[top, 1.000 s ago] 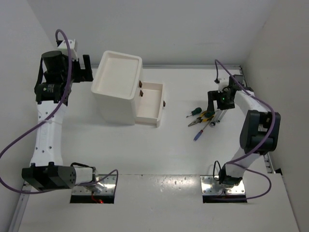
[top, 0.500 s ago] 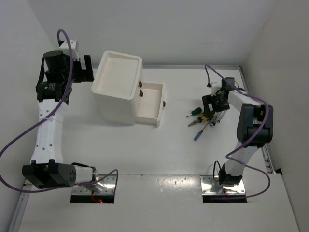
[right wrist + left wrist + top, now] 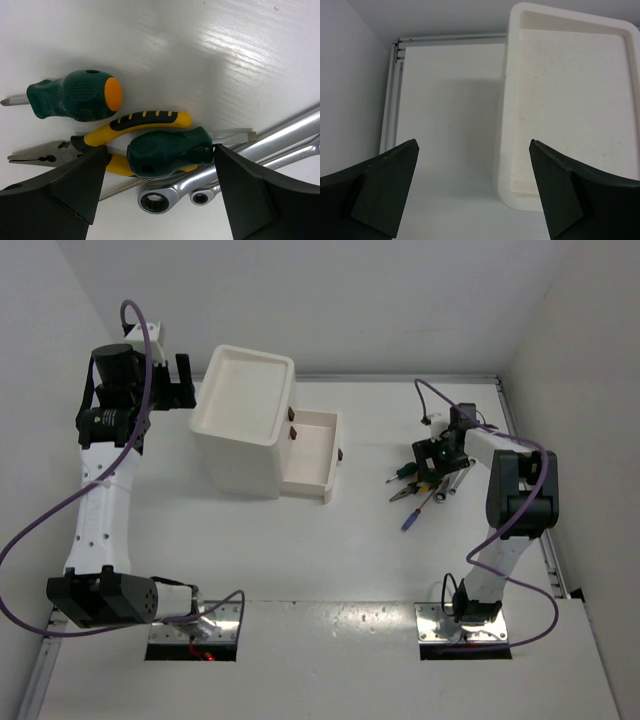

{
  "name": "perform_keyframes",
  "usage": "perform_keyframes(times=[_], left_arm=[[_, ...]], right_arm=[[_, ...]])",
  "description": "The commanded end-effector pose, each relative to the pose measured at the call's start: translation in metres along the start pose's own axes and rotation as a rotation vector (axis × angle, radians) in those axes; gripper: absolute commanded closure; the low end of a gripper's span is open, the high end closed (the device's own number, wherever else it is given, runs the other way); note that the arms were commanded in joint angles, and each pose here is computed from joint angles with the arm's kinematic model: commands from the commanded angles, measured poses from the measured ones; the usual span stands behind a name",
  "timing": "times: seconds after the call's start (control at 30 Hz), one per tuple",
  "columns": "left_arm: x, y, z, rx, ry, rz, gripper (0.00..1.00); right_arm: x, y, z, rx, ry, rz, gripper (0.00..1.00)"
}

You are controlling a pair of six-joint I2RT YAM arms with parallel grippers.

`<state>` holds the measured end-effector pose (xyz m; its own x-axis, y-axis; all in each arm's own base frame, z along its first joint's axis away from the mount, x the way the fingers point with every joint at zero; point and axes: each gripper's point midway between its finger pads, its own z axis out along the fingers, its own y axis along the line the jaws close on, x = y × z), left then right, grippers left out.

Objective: Sort the tools into containers

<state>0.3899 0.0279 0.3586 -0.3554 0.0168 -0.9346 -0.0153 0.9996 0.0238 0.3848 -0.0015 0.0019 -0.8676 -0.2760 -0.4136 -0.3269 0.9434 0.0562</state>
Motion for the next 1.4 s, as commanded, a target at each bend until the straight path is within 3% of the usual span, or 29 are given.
perform_keyframes(times=[0.0, 0.1, 0.33, 0.5, 0.67, 0.93, 1.07, 1.37], left_arm=[[-0.016, 0.001, -0.002, 0.001, -0.056, -0.006, 0.0], [-0.016, 0.001, -0.002, 0.001, -0.056, -0.006, 0.0], [-0.013, 0.001, 0.002, 0.001, -0.046, -0.006, 0.0], [-0.013, 0.001, 0.002, 0.001, -0.046, -0.006, 0.0], [-0.01, 0.001, 0.003, 0.002, -0.037, -0.007, 0.0], [-0.01, -0.002, 0.003, 0.021, -0.038, -0.007, 0.0], [-0.01, -0.002, 0.003, 0.021, -0.038, -0.007, 0.0], [-0.01, -0.003, 0.01, 0.022, -0.035, -0.044, 0.0]], right_arm=[[-0.015, -0.007, 0.0, 0.027, -0.04, -0.026, 0.12], [-0.014, -0.008, 0.0, 0.037, -0.036, -0.026, 0.14], [-0.017, -0.009, 0.0, 0.04, -0.045, -0.028, 0.27], [-0.017, -0.01, 0.0, 0.04, -0.044, -0.037, 0.47], [-0.026, -0.004, -0.021, 0.03, -0.085, -0.054, 0.75], [-0.077, 0.021, -0.091, -0.043, -0.292, -0.122, 0.79], [-0.113, 0.076, -0.12, -0.254, -0.424, -0.197, 0.79], [-0.165, 0.215, -0.107, -0.524, -0.522, -0.318, 0.79]])
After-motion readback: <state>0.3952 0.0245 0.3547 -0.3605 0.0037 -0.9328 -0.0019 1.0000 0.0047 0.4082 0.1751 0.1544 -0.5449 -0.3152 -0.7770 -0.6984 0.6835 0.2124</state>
